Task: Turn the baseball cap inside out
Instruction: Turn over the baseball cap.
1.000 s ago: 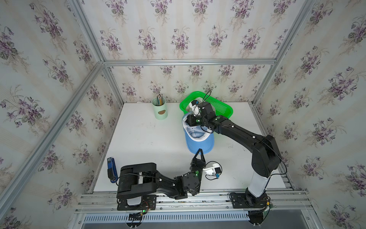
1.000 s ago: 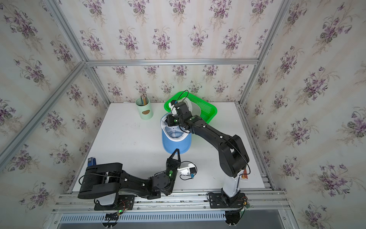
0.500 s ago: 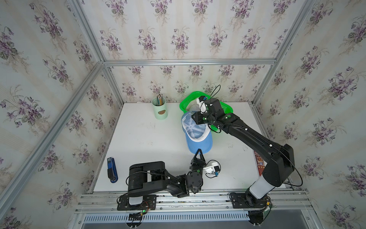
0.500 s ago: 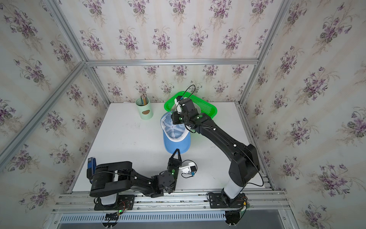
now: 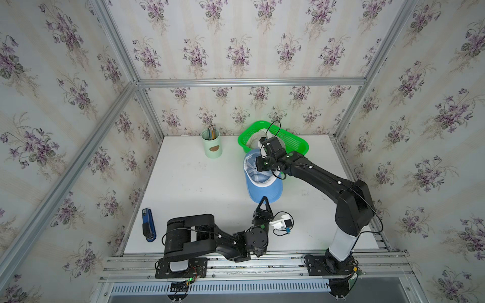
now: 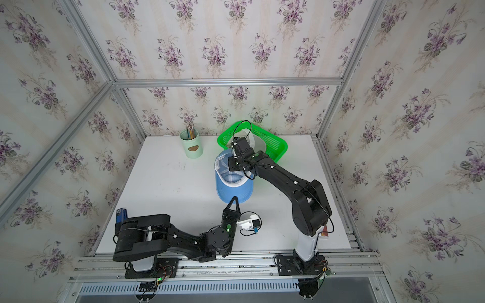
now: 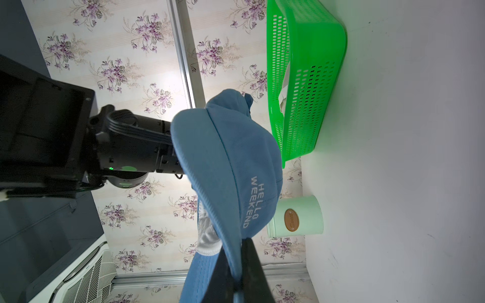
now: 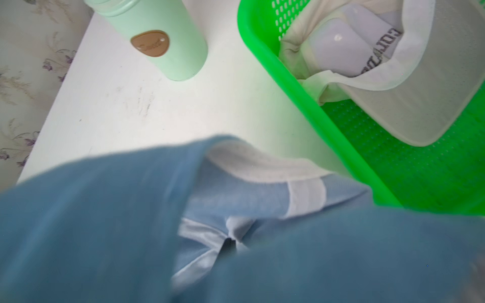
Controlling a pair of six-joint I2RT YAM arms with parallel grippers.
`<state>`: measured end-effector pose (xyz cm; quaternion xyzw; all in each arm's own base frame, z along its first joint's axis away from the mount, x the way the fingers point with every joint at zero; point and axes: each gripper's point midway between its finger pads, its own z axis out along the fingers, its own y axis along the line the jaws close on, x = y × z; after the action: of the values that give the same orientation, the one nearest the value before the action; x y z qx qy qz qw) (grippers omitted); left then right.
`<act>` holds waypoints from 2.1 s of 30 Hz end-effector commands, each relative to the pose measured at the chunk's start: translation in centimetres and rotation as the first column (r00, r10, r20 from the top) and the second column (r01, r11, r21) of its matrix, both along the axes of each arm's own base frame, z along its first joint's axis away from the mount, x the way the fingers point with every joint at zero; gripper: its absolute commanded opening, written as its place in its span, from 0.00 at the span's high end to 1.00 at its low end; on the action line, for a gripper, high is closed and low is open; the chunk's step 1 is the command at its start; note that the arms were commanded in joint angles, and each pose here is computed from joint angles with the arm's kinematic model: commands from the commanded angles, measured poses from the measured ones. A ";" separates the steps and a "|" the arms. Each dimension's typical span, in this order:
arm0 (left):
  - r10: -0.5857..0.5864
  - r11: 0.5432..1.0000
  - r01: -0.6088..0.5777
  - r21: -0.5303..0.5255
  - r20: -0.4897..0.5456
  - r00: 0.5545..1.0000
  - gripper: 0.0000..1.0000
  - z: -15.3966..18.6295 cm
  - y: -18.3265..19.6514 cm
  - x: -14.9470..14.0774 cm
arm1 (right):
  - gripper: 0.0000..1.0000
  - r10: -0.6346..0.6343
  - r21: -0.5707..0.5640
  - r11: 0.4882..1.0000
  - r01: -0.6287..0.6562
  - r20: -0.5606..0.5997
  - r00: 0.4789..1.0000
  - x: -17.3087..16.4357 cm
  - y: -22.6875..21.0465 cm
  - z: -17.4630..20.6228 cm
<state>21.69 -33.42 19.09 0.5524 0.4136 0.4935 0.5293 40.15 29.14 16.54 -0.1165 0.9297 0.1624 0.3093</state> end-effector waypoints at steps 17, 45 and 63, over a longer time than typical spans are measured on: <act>0.077 0.997 -0.077 0.033 -0.009 0.997 1.00 -2.0 1.1 1.1 | 0.67 0.072 0.078 0.994 -0.081 0.116 0.991 -2.1 -0.5 9.2; 0.063 0.998 -0.063 -0.018 0.006 0.998 1.00 0.7 0.7 0.6 | 0.76 -0.035 -0.485 0.873 0.046 0.031 0.999 2.0 -4.8 -3.4; 0.084 0.996 -0.084 0.003 -0.002 0.996 1.00 -0.4 1.6 1.0 | 0.65 0.049 -0.239 0.971 -0.019 0.122 0.991 -1.5 -3.4 7.4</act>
<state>22.69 -31.78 18.20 0.5480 0.4275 0.5197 0.4968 39.51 25.82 24.84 -0.1624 0.9127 0.0509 0.3716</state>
